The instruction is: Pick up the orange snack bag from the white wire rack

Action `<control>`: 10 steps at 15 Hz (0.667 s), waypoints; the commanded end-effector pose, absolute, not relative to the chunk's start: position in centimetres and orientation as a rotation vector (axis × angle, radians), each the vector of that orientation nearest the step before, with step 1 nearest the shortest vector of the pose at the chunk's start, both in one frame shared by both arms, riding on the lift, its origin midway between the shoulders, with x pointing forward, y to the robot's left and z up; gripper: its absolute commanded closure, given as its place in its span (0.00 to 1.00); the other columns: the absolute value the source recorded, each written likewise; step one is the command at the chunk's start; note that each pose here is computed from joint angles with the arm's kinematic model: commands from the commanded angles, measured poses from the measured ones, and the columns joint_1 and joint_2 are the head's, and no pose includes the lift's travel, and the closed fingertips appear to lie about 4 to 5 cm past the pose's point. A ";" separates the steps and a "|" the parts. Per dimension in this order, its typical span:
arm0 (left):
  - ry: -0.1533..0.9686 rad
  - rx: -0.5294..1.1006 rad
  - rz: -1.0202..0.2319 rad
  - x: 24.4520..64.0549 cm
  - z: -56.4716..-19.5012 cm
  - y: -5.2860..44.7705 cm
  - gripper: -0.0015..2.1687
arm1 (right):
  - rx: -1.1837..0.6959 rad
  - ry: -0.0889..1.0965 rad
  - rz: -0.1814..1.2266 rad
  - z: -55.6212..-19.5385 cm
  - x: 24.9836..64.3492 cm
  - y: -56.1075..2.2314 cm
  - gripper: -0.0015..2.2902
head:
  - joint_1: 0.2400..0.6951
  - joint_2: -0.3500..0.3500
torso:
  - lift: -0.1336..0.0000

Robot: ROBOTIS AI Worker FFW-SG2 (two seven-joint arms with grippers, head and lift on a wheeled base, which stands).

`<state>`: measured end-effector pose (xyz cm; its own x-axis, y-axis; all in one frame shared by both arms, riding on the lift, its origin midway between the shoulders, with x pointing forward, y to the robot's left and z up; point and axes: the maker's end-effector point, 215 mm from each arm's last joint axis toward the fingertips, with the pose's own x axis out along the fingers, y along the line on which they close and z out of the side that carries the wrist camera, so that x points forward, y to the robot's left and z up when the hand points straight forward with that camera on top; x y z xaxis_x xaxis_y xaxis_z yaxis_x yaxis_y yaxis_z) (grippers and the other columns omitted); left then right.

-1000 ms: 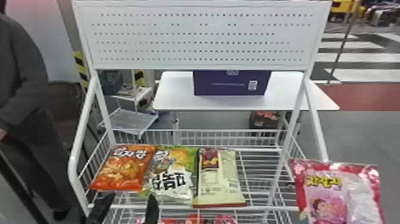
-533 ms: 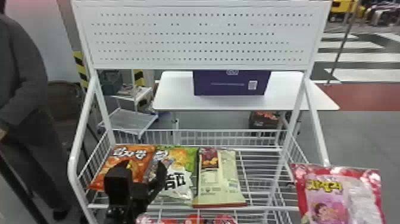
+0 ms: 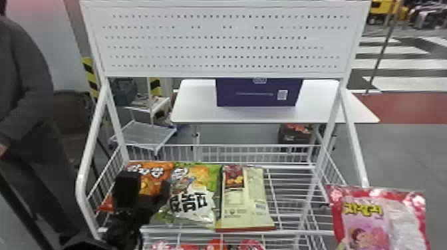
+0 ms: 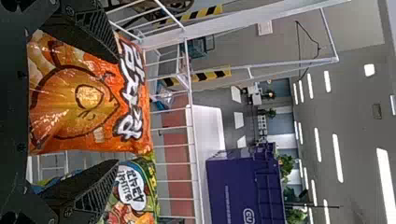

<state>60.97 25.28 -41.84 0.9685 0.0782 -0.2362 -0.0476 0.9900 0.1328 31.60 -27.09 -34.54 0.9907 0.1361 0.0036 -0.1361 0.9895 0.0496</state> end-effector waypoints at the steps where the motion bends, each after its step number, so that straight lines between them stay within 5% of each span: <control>1: 0.253 0.129 0.072 61.3 -42.2 26.3 0.07 | 0.050 0.001 0.135 -34.6 31.6 -27.1 0.98 | 0.57 0.50 | 1.00; 3: 0.284 0.134 0.067 61.3 -43.1 26.5 0.14 | 0.050 -0.004 0.136 -34.4 31.6 -27.1 0.98 | 0.57 0.50 | 1.00; 5: 0.305 0.131 0.036 61.3 -43.5 26.3 0.34 | 0.050 -0.003 0.134 -34.5 31.6 -27.2 0.98 | 0.57 0.50 | 1.00; 7: 0.332 0.122 0.036 61.1 -44.2 26.3 0.85 | 0.049 -0.004 0.133 -34.4 31.6 -27.2 0.98 | 0.57 0.50 | 1.00; 8: 0.333 0.126 0.045 60.9 -44.3 26.5 0.99 | 0.049 -0.003 0.133 -34.5 31.6 -27.2 0.98 | 0.57 0.50 | 1.00; 10: 0.317 0.125 0.054 60.8 -44.0 26.4 0.99 | 0.045 -0.008 0.133 -34.3 31.6 -27.4 0.98 | 0.57 0.50 | 1.00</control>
